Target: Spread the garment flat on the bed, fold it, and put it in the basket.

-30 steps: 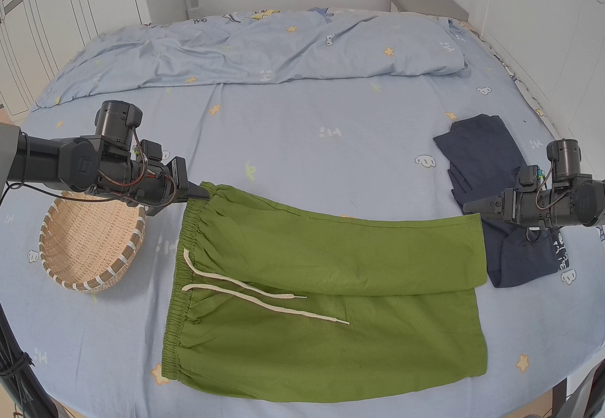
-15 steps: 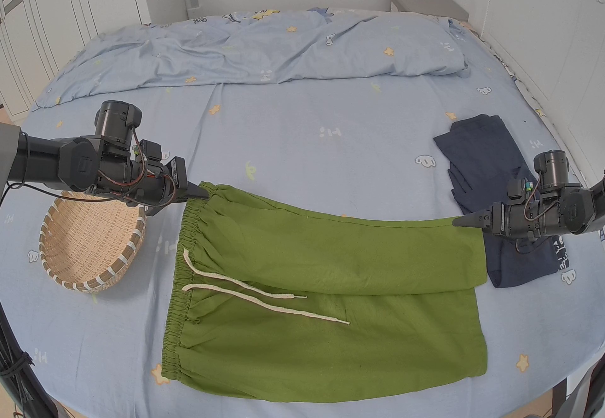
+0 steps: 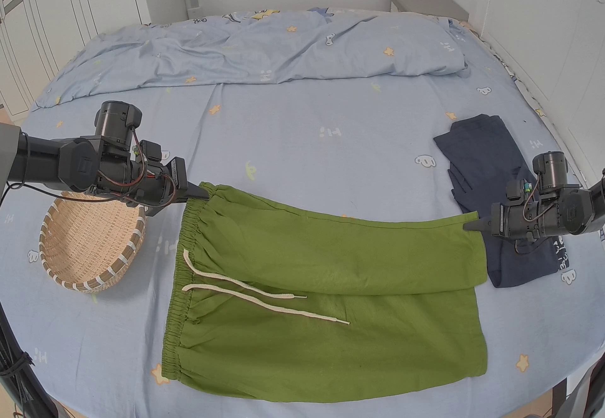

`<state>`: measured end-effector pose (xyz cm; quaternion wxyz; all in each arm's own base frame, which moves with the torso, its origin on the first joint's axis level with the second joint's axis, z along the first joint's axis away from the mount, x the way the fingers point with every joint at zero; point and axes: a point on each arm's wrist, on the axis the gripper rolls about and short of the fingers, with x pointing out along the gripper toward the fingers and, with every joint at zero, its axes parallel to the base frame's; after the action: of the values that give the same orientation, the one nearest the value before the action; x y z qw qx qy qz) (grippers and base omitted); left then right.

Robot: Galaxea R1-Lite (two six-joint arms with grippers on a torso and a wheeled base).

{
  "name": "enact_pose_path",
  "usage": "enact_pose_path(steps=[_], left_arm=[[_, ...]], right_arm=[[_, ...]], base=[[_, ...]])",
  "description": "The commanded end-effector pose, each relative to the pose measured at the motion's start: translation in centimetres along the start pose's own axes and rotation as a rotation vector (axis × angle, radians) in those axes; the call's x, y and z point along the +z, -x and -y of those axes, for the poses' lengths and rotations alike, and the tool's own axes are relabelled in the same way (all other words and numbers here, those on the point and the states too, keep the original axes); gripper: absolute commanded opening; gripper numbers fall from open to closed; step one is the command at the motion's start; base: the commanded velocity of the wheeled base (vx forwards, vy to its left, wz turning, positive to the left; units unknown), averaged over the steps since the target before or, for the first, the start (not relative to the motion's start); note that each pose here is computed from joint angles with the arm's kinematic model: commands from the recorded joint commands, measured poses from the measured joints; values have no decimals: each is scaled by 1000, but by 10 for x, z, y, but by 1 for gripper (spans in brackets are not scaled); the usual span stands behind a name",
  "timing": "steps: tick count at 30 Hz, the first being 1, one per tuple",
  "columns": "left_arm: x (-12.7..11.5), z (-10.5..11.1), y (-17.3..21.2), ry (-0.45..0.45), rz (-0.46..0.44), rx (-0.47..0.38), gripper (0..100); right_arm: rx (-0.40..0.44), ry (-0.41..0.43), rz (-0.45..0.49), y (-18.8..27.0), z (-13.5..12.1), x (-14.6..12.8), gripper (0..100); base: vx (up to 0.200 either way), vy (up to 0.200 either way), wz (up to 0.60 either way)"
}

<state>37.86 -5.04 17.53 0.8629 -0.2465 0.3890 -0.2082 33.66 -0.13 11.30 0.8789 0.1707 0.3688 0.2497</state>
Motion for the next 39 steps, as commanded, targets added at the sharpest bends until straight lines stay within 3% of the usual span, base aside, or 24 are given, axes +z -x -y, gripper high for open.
enact_pose_path(steps=[1, 8, 13, 19, 31, 39], left_arm=[[0, -2, 1, 2, 2, 6, 0], [-1, -3, 1, -7, 19, 11, 0], [-2, -5, 0, -23, 50, 0, 0], [-1, -5, 2, -21, 56, 0, 0], [4, -8, 12, -25, 98, 3, 0], [7, -11, 11, -33, 131, 3, 0]], right_arm=[[1, 12, 16, 3, -3, 4, 0], [-1, 79, 75, 31, -35, 5, 0], [66, 186, 157, 75, -87, -4, 0], [153, 267, 168, 107, -131, -23, 0], [180, 310, 181, 130, -153, -34, 0], [142, 293, 179, 100, -142, -12, 0]], base=[[0, 0, 0], [0, 0, 0], [0, 0, 0], [0, 0, 0], [0, 0, 0], [0, 0, 0]])
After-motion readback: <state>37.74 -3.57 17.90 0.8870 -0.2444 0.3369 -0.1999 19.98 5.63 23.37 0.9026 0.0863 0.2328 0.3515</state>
